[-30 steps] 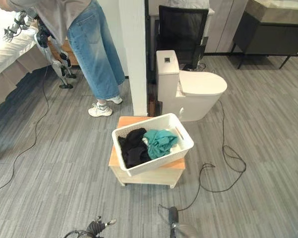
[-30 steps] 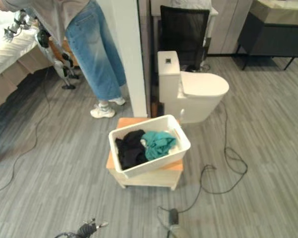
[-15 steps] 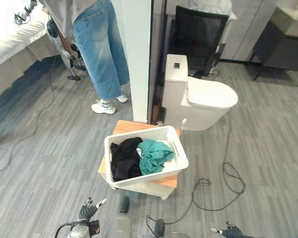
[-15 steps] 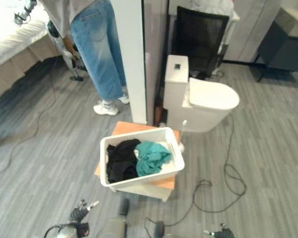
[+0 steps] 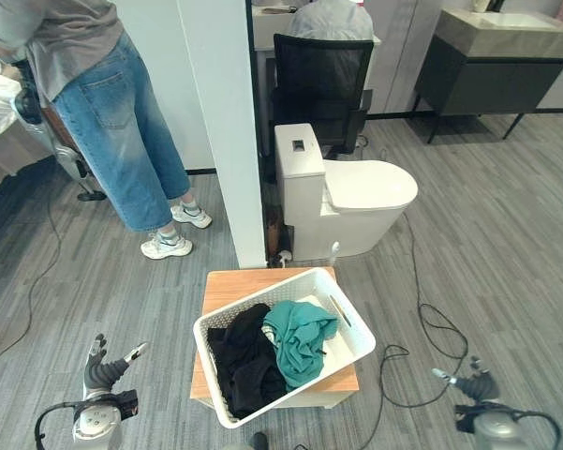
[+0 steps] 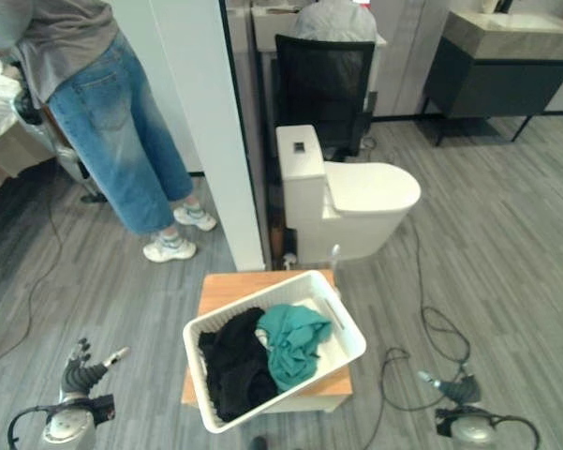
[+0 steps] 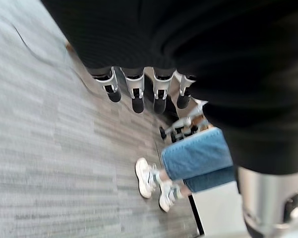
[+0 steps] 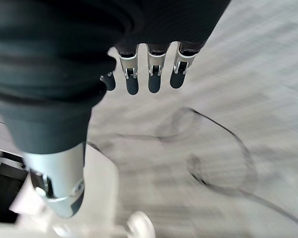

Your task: Grab the laundry basket,head to the washer,open it,put in the laundry and shut it.

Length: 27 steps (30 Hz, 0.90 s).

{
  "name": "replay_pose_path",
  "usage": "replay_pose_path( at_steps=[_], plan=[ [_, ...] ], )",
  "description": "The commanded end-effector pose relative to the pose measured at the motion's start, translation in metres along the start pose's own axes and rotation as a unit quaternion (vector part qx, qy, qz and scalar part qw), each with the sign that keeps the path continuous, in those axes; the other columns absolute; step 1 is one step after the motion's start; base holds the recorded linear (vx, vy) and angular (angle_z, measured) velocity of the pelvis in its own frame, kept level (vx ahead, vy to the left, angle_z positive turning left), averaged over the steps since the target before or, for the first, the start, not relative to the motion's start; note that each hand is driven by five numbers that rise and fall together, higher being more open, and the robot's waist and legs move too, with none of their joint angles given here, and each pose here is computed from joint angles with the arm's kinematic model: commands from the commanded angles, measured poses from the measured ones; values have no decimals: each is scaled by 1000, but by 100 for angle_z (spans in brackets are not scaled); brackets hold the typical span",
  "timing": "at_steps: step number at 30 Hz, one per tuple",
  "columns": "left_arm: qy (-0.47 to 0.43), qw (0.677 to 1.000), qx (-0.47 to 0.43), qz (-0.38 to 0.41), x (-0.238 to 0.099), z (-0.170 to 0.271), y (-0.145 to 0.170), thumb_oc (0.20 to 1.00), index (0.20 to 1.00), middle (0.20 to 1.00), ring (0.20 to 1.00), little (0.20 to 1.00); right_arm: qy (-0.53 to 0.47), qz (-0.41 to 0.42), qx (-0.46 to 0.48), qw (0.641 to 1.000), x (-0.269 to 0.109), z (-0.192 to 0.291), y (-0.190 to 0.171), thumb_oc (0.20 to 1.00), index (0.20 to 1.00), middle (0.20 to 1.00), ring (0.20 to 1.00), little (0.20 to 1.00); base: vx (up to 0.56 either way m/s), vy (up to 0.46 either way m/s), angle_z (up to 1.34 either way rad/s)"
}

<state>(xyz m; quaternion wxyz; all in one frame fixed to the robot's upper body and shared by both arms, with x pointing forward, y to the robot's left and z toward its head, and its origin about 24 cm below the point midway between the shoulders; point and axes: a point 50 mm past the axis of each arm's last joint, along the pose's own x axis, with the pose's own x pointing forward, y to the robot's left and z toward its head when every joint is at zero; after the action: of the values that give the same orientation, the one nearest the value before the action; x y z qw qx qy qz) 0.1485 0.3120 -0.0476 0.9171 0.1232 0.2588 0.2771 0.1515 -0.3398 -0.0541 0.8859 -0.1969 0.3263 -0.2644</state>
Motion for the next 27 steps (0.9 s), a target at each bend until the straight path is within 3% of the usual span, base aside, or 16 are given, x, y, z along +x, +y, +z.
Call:
replay_pose_path(
  at_steps=[1, 3, 9, 27],
  plan=[
    [-30, 999, 27, 11, 8, 15, 8, 1000, 1000, 1000, 1000, 1000, -59, -23, -17, 998, 8, 32, -19, 1000, 1000, 1000, 1000, 1000, 0, 0, 0],
    [-22, 1000, 11, -2, 15, 19, -5, 1000, 1000, 1000, 1000, 1000, -140, -2, 18, 990, 8, 77, -12, 1000, 1000, 1000, 1000, 1000, -103, -46, 3],
    [-40, 998, 19, -41, 21, 34, -29, 1000, 1000, 1000, 1000, 1000, -210, 16, 40, 977, 4, 117, 0, 1000, 1000, 1000, 1000, 1000, -114, -43, 10],
    [-154, 983, 7, -102, 24, 105, -78, 1000, 1000, 1000, 1000, 1000, -244, 61, 60, 966, 2, 147, 37, 1000, 1000, 1000, 1000, 1000, -67, -27, 9]
  ],
)
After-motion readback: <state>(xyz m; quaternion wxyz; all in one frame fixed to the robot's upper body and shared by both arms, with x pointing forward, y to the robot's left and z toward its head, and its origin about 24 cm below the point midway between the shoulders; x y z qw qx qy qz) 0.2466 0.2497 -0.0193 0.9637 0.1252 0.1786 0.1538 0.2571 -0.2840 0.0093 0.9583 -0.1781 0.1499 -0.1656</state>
